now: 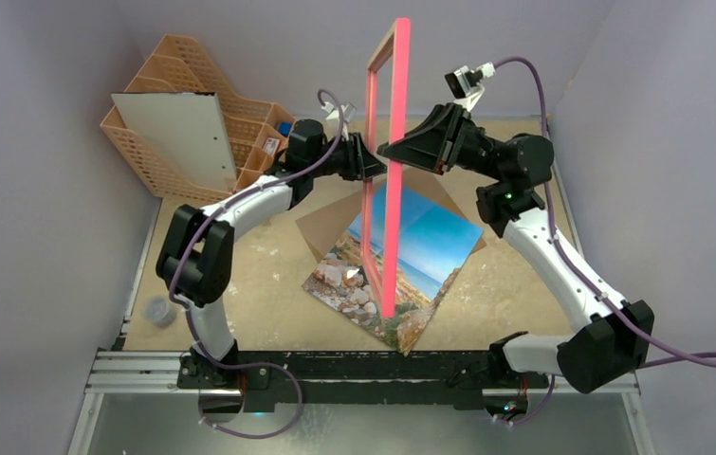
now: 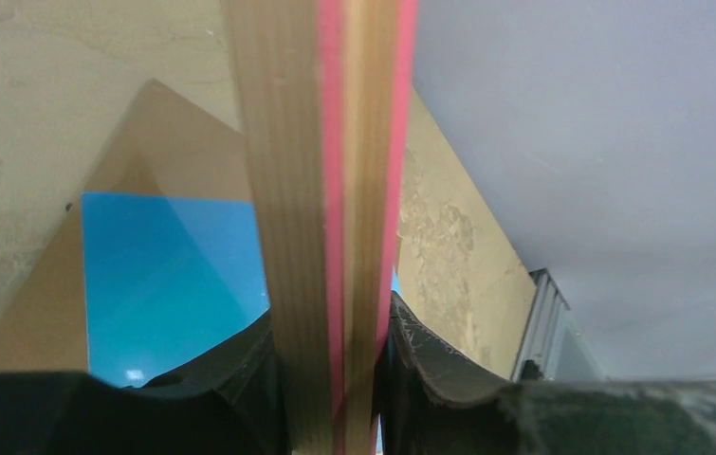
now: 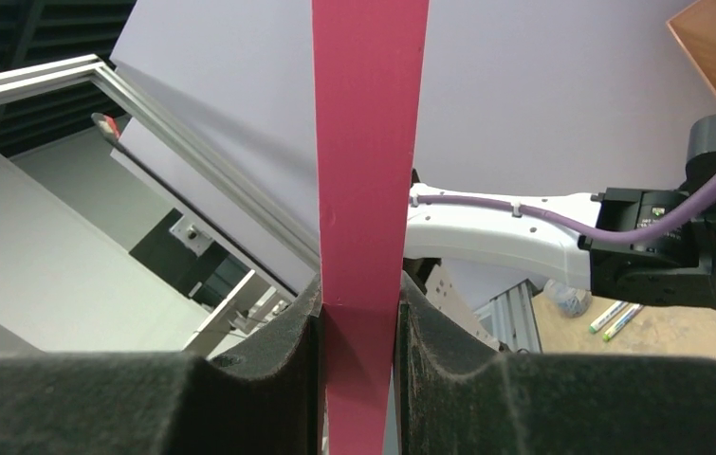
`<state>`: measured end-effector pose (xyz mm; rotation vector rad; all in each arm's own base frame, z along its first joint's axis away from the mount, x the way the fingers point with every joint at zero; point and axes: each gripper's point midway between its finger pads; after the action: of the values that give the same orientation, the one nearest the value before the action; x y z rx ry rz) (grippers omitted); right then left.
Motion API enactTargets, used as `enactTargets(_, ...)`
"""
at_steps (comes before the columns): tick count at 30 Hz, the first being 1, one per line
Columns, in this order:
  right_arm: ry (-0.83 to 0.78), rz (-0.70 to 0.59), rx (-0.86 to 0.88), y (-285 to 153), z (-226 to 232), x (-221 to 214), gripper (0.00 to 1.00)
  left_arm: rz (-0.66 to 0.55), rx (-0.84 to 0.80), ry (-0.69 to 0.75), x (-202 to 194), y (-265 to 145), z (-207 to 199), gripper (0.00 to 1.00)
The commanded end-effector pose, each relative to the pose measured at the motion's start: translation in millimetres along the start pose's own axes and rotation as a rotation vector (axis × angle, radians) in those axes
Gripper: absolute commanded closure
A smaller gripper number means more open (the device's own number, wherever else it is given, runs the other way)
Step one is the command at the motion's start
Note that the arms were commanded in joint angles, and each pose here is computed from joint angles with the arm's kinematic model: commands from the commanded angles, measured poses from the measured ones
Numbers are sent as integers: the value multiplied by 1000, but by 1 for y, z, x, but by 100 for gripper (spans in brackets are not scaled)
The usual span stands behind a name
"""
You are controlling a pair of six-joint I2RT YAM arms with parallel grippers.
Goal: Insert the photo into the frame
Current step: Turn over the photo frame at the center of the board.
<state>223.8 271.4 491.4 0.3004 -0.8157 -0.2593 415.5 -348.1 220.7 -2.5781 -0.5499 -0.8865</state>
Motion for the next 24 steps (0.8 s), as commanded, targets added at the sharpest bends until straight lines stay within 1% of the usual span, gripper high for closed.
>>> enactTargets(1, -108, -30, -1, -3, 21, 6, 85, -91, -46, 61, 34, -30, -17, 85)
enactTargets(3, -113, -43, -63, -3, 13, 8, 82, -100, -23, 44, 36, -37, -4, 99)
enactTargets(5, -117, -63, -137, -5, 1, 11, 72, -104, -2, 35, 39, -45, 7, 100)
enactTargets(6, -121, -78, -179, -7, -6, 12, 65, -101, 10, 32, 39, -47, 11, 100)
enactTargets(8, -125, -108, -260, -12, -21, 14, 45, -90, 47, 27, 40, -49, 19, 100)
enactTargets(9, -128, -120, -295, -15, -27, 15, 38, -83, 70, 22, 40, -50, 24, 100)
enactTargets(12, -160, -138, -353, -22, -40, 14, 27, -82, 136, 18, 42, -53, 36, 100)
enactTargets(14, -165, -136, -406, -26, -53, 12, 25, -69, 160, 16, 40, -53, 40, 100)
enactTargets(18, -197, -133, -584, -44, -90, 9, 25, -48, 216, 0, 40, -54, 50, 100)
enactTargets(20, -255, -158, -672, -56, -102, 14, 27, -31, 240, -23, 36, -56, 54, 100)
enactTargets(21, -298, -182, -732, -65, -109, 20, 28, -30, 244, -28, 37, -57, 54, 100)
enactTargets(24, -452, -203, -844, -87, -120, 28, 30, -23, 251, -44, 37, -58, 56, 100)
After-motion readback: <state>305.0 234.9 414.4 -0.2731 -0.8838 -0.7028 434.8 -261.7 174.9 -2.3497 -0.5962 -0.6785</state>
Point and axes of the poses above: each gripper's point midway between its finger pads, its own y axis out along the fingers, its own z axis along the line the jaws close on, x = y × z, and after that the axes turned 6 degrees about -y, right-handed
